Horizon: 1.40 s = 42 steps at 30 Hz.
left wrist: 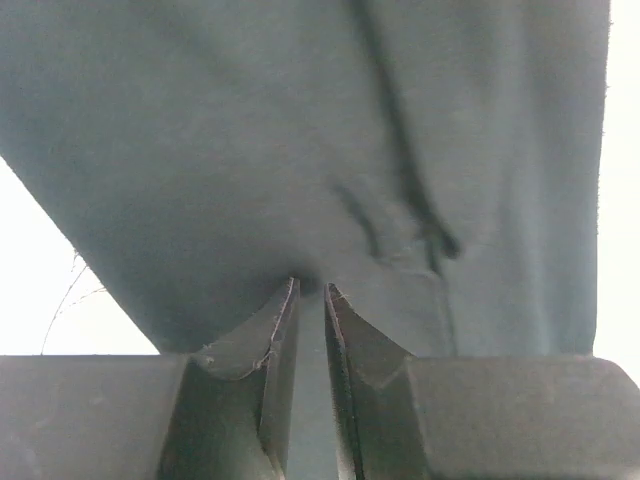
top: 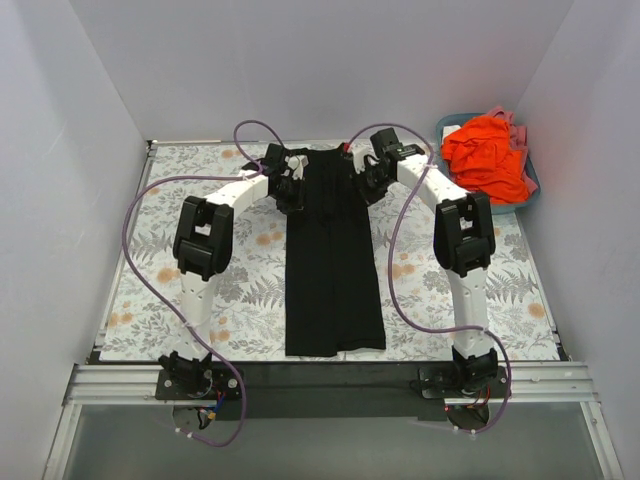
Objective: Fold and stack the t-shirts
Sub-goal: Fold the tshirt
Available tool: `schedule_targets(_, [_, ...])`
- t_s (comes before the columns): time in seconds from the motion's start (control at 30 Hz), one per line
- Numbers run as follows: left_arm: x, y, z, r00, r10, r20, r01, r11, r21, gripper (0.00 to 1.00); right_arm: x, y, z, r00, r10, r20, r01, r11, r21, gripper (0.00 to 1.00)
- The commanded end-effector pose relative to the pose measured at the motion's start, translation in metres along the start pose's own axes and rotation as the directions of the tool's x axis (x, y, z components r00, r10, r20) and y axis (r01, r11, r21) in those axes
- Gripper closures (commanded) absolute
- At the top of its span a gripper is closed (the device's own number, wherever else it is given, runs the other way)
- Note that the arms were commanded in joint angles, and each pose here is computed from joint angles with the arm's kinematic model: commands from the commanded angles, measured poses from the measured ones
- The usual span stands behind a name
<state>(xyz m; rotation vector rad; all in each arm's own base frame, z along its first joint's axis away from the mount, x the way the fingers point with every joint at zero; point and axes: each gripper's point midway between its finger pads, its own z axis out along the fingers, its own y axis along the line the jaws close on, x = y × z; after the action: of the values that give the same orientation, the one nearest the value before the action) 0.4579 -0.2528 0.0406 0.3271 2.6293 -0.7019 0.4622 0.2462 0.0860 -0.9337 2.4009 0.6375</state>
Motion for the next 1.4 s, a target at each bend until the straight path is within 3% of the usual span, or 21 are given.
schedule_targets(0.0, [-0.005,0.007,-0.005,0.999,-0.038,0.004,0.038,0.998,-0.048,0.85,0.036,0.013,0.007,0.992,0.020,-0.123,-0.026,0.999,-0.046,0.91])
schedule_targets(0.3, [-0.005,0.036,0.021,0.994,-0.107,-0.032,0.106,0.993,-0.046,0.85,0.064,-0.012,0.047,0.973,0.089,-0.211,-0.096,0.995,-0.020,0.92])
schedule_targets(0.47, [-0.017,0.055,0.029,0.990,-0.141,-0.025,0.139,0.989,-0.040,0.85,0.045,-0.037,0.056,0.981,0.089,-0.170,-0.082,0.996,0.047,0.93])
schedule_targets(0.7, [-0.045,0.046,0.027,0.997,-0.061,0.040,0.060,0.998,0.035,0.79,0.012,-0.064,0.054,0.994,0.077,-0.077,-0.070,0.994,0.086,0.91])
schedule_targets(0.77, [-0.073,0.033,0.010,0.995,-0.009,0.100,0.004,0.999,0.054,0.75,0.003,-0.054,0.046,0.996,0.063,-0.055,-0.061,0.997,0.054,0.78])
schedule_targets(0.83, [-0.095,0.022,-0.012,0.987,0.041,0.156,-0.052,0.996,0.067,0.60,-0.020,-0.039,0.016,1.000,0.014,0.007,-0.014,0.999,0.031,0.58])
schedule_targets(0.9, [-0.129,-0.004,-0.059,0.954,0.118,0.276,-0.143,0.987,0.073,0.47,-0.050,-0.021,-0.028,0.993,-0.078,0.092,0.075,0.997,0.033,0.48])
schedule_targets(0.97, [-0.142,-0.036,-0.116,0.911,0.184,0.368,-0.230,0.969,0.085,0.18,-0.069,-0.009,-0.059,0.974,-0.170,0.147,0.165,0.985,0.051,0.37])
schedule_targets(1.0, [-0.141,-0.050,-0.136,0.893,0.211,0.397,-0.272,0.957,0.103,0.13,-0.085,0.003,-0.091,0.955,-0.220,0.197,0.208,0.975,0.081,0.34])
schedule_targets(1.03, [-0.144,-0.061,-0.155,0.867,0.233,0.441,-0.307,0.946,0.103,0.12,-0.084,0.008,-0.102,0.948,-0.246,0.201,0.233,0.968,0.089,0.31])
schedule_targets(1.07, [-0.127,-0.060,-0.155,0.878,0.228,0.422,-0.303,0.946,0.119,0.12,-0.084,0.014,-0.113,0.939,-0.273,0.211,0.259,0.961,0.094,0.31])
schedule_targets(1.1, [-0.133,-0.086,-0.201,0.817,0.262,0.514,-0.369,0.922,0.115,0.12,-0.091,0.024,-0.139,0.912,-0.331,0.242,0.306,0.943,0.134,0.31])
schedule_targets(1.2, [-0.106,-0.097,-0.235,0.789,0.259,0.556,-0.376,0.920,0.106,0.11,-0.089,0.035,-0.171,0.870,-0.418,0.260,0.375,0.905,0.201,0.33])
schedule_targets(1.27, [-0.080,-0.108,-0.245,0.757,0.349,0.553,-0.489,0.863,0.124,0.11,-0.079,0.042,-0.178,0.860,-0.448,0.245,0.408,0.891,0.197,0.29])
schedule_targets(1.3, [-0.046,-0.116,-0.251,0.755,0.389,0.527,-0.544,0.821,0.173,0.11,-0.075,0.050,-0.193,0.820,-0.520,0.239,0.478,0.852,0.214,0.23])
schedule_targets(1.33, [-0.029,-0.117,-0.252,0.740,0.428,0.519,-0.580,0.797,0.169,0.11,-0.052,0.056,-0.184,0.813,-0.545,0.208,0.520,0.838,0.162,0.20])
schedule_targets(1.37, [-0.015,-0.115,-0.251,0.691,0.505,0.518,-0.648,0.749,0.135,0.11,-0.033,0.060,-0.181,0.802,-0.569,0.179,0.552,0.822,0.140,0.19])
